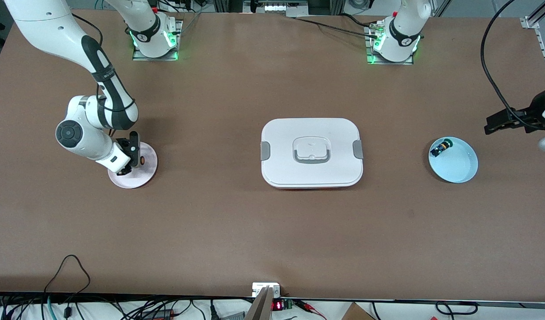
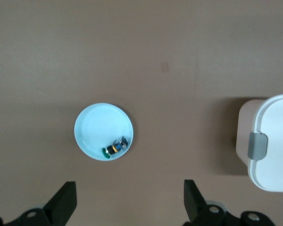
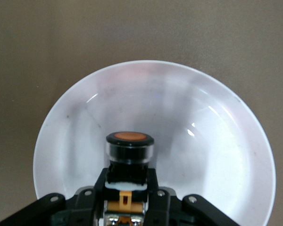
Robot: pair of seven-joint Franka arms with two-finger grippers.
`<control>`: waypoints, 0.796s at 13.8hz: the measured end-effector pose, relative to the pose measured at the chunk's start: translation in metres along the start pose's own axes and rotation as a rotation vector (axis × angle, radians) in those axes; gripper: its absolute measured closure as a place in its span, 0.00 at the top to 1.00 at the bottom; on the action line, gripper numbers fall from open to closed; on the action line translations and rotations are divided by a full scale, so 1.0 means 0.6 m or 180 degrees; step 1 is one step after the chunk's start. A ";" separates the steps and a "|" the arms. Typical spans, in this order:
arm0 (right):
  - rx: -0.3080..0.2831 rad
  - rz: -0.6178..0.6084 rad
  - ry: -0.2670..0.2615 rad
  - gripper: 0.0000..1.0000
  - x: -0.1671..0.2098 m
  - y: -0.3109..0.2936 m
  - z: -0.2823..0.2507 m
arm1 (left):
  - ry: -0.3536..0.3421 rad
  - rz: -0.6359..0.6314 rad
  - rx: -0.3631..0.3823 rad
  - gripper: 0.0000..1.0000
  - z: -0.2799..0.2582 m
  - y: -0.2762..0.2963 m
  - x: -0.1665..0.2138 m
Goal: Transfer orange switch to right arm and place
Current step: 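Move the right gripper over the white plate and lower the switch, then open the right gripper to release the switch onto the plate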
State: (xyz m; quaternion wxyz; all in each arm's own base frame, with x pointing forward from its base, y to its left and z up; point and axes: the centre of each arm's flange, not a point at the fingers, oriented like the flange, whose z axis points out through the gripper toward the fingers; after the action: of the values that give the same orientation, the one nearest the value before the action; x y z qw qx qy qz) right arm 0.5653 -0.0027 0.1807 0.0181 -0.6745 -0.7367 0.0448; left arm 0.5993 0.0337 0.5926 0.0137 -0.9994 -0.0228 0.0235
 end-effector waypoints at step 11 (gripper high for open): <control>0.0284 0.2586 0.0068 1.00 0.019 0.084 -0.274 | -0.0046 -0.0064 -0.0057 1.00 0.010 0.002 -0.029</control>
State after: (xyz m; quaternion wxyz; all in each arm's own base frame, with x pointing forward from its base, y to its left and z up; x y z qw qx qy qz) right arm 0.6285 0.0197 0.3395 0.0358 -0.9096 -0.4074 0.0733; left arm 0.5820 0.0321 0.5876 0.0048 -0.9990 -0.0331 0.0304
